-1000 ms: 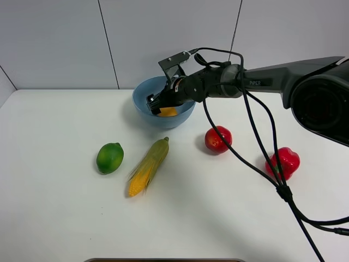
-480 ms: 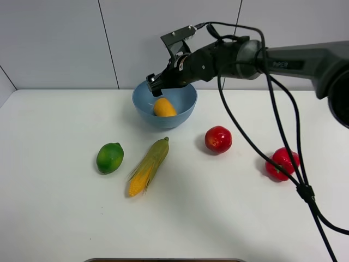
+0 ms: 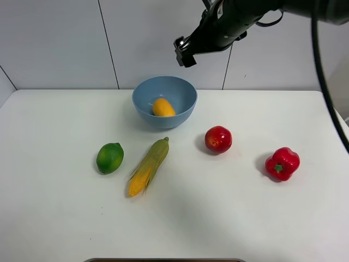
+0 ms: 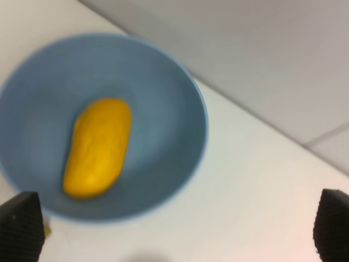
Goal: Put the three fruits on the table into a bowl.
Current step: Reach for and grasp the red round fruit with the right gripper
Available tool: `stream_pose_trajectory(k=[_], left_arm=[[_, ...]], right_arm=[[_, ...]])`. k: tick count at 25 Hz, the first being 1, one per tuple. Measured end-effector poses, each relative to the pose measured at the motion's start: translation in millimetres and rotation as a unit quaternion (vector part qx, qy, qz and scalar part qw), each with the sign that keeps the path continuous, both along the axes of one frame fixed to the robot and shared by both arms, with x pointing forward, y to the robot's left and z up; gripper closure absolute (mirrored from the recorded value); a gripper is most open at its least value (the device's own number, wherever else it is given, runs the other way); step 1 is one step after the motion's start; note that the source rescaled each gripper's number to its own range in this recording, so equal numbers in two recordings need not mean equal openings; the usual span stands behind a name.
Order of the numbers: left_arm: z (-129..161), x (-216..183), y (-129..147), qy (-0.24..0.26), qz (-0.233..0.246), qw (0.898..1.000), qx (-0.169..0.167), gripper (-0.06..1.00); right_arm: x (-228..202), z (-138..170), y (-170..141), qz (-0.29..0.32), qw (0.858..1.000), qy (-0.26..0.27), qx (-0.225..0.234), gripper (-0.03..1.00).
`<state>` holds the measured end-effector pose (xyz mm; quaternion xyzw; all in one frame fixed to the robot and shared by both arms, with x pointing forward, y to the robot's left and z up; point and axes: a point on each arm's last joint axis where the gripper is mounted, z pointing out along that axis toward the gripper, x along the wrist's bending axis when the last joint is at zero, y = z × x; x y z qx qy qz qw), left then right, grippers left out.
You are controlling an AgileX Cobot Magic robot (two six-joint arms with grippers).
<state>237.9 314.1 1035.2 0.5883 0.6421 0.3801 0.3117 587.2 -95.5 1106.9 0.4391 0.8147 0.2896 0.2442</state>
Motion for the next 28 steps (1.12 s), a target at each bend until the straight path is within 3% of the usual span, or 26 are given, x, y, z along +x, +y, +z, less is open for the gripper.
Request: stream_pose_trajectory(k=[9,19,23,28], left_arm=[[0,0,0,0.000,0.000,1.000,0.000,-0.06],[0,0,0,0.000,0.000,1.000,0.000,-0.06],[0,0,0,0.000,0.000,1.000,0.000,-0.06],[0,0,0,0.000,0.000,1.000,0.000,-0.06]], right_arm=[[-33,25,-28,-0.042,0.996,0.082,-0.014,-0.03],[-29,22,-61,-0.092,0.986,0.138,-0.035,-0.03],[-23,0,-60,-0.078,0.983,0.160,-0.045,-0.03],[-15,-54,-58,-0.051,0.980,0.182,-0.059,-0.03]])
